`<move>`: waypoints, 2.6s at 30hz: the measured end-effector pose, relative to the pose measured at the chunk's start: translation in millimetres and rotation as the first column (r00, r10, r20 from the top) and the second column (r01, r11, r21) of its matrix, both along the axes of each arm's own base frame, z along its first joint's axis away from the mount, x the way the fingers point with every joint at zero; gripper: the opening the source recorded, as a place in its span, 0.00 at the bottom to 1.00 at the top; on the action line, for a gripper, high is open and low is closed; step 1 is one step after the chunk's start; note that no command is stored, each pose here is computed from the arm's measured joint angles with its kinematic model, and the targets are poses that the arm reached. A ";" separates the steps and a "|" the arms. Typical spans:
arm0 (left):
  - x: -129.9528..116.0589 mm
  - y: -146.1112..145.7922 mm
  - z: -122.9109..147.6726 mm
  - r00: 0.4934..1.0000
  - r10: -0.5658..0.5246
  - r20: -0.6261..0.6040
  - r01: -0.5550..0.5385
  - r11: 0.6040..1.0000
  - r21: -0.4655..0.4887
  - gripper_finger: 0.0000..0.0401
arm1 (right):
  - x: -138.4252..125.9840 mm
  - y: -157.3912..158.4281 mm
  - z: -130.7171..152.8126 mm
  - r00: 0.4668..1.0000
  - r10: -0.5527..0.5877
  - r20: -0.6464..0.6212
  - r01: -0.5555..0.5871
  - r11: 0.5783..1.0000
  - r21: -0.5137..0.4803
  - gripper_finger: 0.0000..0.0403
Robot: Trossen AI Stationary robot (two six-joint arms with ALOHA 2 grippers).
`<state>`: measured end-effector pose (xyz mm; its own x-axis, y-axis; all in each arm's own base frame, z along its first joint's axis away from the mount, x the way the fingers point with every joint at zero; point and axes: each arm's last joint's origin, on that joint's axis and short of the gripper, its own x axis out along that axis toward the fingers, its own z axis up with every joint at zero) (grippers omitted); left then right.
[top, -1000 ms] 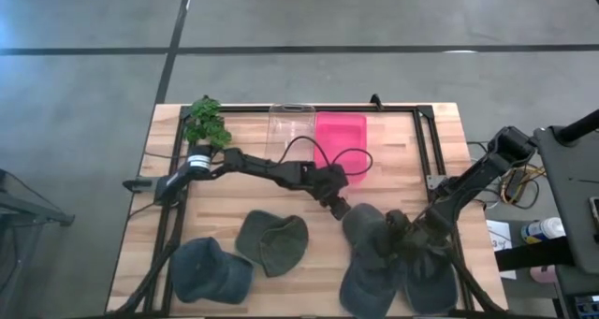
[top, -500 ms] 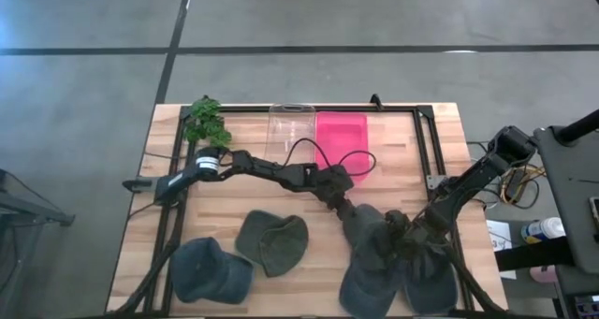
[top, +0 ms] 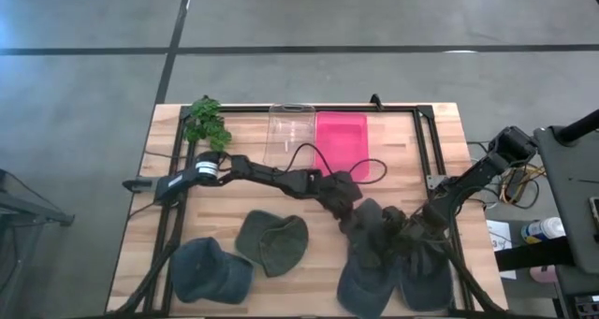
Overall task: Pick & Place hat
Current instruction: Put the right black cap into the transparent bin
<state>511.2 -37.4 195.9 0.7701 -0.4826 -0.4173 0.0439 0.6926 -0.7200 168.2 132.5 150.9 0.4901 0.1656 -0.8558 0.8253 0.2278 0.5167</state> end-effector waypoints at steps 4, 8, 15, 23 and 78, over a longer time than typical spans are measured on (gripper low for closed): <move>-3.9 -3.2 19.7 1.000 -0.018 -0.016 0.019 0.996 0.082 0.07 | 3.0 7.2 17.8 0.995 0.077 0.067 -0.078 0.997 0.006 0.61; -24.9 -5.6 62.0 1.000 -0.007 -0.008 0.009 0.958 0.286 0.02 | 0.0 17.9 48.5 0.974 0.158 0.162 -0.165 0.986 0.031 0.61; -99.6 -16.2 152.2 0.989 0.141 0.043 -0.123 0.622 0.774 0.02 | -15.8 11.1 109.7 0.916 0.301 0.264 -0.276 0.953 -0.128 0.61; -165.8 -13.9 204.0 0.503 0.777 0.378 -0.828 0.308 0.469 0.02 | -10.2 -18.0 158.6 0.877 0.232 0.420 -0.059 0.921 -0.386 0.61; -218.0 -106.3 83.0 0.944 0.110 -0.312 0.285 -0.750 0.597 0.01 | 33.3 -201.4 214.7 0.982 -0.114 0.152 0.174 0.863 -0.474 0.51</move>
<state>293.2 -143.7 279.0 0.6593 0.7190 -0.2202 0.3598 -0.0446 0.9320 201.4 -68.9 365.6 0.5760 -0.3344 -0.7459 0.8100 0.3565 0.4657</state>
